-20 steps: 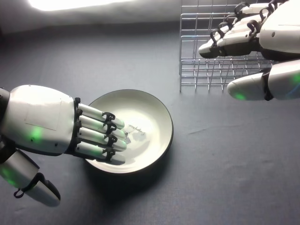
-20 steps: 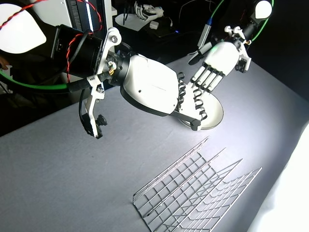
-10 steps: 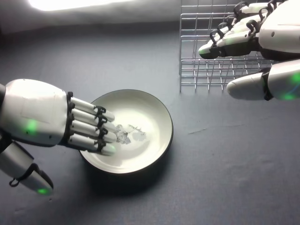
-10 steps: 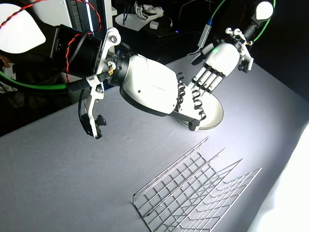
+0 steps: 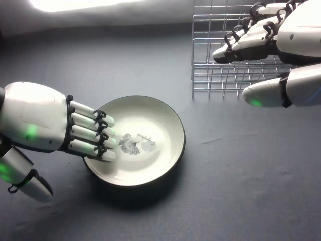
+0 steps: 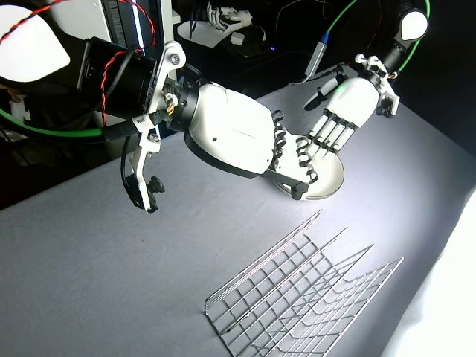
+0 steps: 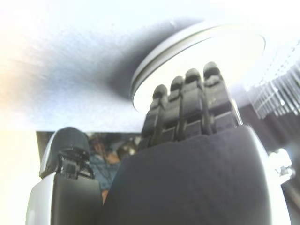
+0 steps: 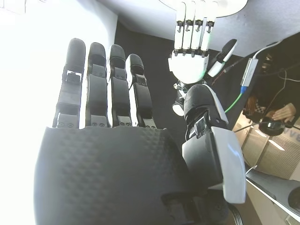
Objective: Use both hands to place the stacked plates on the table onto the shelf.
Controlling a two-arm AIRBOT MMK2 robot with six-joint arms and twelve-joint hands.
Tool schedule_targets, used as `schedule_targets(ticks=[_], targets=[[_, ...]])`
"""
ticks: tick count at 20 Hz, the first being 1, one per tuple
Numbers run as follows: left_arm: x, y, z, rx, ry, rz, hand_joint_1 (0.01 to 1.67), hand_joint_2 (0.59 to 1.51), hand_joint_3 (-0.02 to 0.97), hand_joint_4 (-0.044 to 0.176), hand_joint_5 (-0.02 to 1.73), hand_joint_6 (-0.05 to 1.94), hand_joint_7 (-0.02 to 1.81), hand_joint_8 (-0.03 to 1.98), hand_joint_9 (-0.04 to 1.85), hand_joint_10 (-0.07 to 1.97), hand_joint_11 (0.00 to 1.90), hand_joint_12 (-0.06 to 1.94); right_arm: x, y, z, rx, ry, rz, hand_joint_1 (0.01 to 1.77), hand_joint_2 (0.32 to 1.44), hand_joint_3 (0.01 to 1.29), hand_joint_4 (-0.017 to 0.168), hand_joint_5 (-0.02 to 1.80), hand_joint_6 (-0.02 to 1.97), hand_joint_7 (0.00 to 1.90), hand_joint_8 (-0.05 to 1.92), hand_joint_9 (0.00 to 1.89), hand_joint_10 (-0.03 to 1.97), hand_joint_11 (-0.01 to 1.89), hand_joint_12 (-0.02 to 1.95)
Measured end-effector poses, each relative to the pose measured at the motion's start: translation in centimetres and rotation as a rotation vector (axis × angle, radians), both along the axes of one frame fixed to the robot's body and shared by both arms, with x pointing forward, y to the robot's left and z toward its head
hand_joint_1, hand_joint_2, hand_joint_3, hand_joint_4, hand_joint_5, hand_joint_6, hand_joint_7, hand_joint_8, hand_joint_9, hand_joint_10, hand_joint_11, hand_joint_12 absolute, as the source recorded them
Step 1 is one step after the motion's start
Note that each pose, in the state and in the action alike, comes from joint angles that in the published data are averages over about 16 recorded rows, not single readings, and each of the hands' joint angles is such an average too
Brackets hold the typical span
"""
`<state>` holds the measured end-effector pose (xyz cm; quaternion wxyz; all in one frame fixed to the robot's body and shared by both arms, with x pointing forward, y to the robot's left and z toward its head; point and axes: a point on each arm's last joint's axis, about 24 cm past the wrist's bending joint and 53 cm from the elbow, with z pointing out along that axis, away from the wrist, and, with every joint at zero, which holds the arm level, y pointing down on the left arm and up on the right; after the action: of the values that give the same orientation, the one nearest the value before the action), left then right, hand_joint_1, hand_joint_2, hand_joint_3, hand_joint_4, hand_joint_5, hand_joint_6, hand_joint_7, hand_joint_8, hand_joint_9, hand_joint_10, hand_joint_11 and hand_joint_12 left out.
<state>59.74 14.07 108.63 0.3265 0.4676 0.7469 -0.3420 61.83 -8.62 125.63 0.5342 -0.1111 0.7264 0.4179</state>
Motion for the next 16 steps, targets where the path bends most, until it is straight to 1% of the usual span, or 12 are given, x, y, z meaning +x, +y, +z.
schedule_targets(ticks=[10, 16], targets=[[0.1, 1.1, -1.5, 0.042, 0.003, 0.003, 0.02, 1.200, 0.019, -0.005, -0.01, -0.02, 0.00, -0.01, 0.02, 0.01, 0.01, 0.00, -0.2, 0.2, 0.0, -0.004, -0.010, 0.014, 0.02, 1.34, 0.01, -0.001, 0.28, 0.02, 0.33, 0.01, 0.30, 0.03, 0.02, 0.96], [0.1, 1.4, -2.3, 0.054, 0.003, 0.005, 0.02, 1.201, 0.019, -0.007, -0.01, -0.03, -0.01, -0.01, 0.02, 0.01, 0.01, 0.00, -0.4, 0.3, 0.0, -0.007, -0.016, 0.023, 0.02, 1.34, 0.01, -0.001, 0.27, 0.02, 0.33, 0.01, 0.31, 0.03, 0.02, 0.99]])
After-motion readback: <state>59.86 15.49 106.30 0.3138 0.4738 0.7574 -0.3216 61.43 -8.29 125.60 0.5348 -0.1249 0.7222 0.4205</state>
